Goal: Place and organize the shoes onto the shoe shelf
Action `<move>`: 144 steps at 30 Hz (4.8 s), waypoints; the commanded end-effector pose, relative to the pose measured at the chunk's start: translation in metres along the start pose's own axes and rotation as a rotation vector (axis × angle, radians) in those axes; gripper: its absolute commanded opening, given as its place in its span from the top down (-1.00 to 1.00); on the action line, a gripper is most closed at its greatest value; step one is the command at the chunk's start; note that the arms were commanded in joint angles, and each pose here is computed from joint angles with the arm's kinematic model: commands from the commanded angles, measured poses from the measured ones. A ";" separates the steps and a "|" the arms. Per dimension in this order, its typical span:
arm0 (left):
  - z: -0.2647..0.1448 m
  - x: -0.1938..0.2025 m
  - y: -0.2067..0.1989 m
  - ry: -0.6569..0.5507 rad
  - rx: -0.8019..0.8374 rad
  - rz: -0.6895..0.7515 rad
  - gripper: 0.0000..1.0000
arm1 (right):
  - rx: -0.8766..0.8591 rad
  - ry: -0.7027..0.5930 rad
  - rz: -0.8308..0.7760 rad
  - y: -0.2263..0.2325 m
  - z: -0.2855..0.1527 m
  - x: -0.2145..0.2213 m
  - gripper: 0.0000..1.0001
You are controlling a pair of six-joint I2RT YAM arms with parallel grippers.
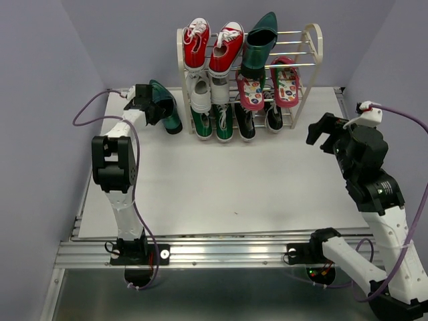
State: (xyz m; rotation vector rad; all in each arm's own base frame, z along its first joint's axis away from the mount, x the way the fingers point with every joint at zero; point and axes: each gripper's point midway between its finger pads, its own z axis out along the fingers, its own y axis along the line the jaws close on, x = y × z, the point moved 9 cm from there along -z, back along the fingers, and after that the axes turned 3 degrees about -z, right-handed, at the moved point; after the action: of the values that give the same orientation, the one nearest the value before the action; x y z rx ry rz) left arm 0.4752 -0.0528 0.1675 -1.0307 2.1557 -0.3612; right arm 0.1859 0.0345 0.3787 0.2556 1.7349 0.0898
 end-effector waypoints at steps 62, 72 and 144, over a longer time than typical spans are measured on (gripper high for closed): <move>-0.283 0.179 0.121 -0.042 0.145 0.162 -0.98 | -0.753 0.681 -0.484 0.202 -0.006 0.243 -1.00; -0.285 0.168 0.117 -0.087 0.166 0.151 -0.98 | -0.633 0.659 -0.535 0.228 0.024 0.270 -1.00; -0.251 0.162 0.064 -0.081 0.240 0.250 -0.98 | 0.268 -0.441 -0.334 0.153 0.122 -0.173 0.98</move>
State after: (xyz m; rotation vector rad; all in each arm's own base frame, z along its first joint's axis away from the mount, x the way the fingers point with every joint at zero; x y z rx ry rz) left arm 0.1874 -0.1462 0.2181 -0.6434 2.1230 -0.3963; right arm 0.3557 0.1617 0.5231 0.0077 1.4569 -0.5053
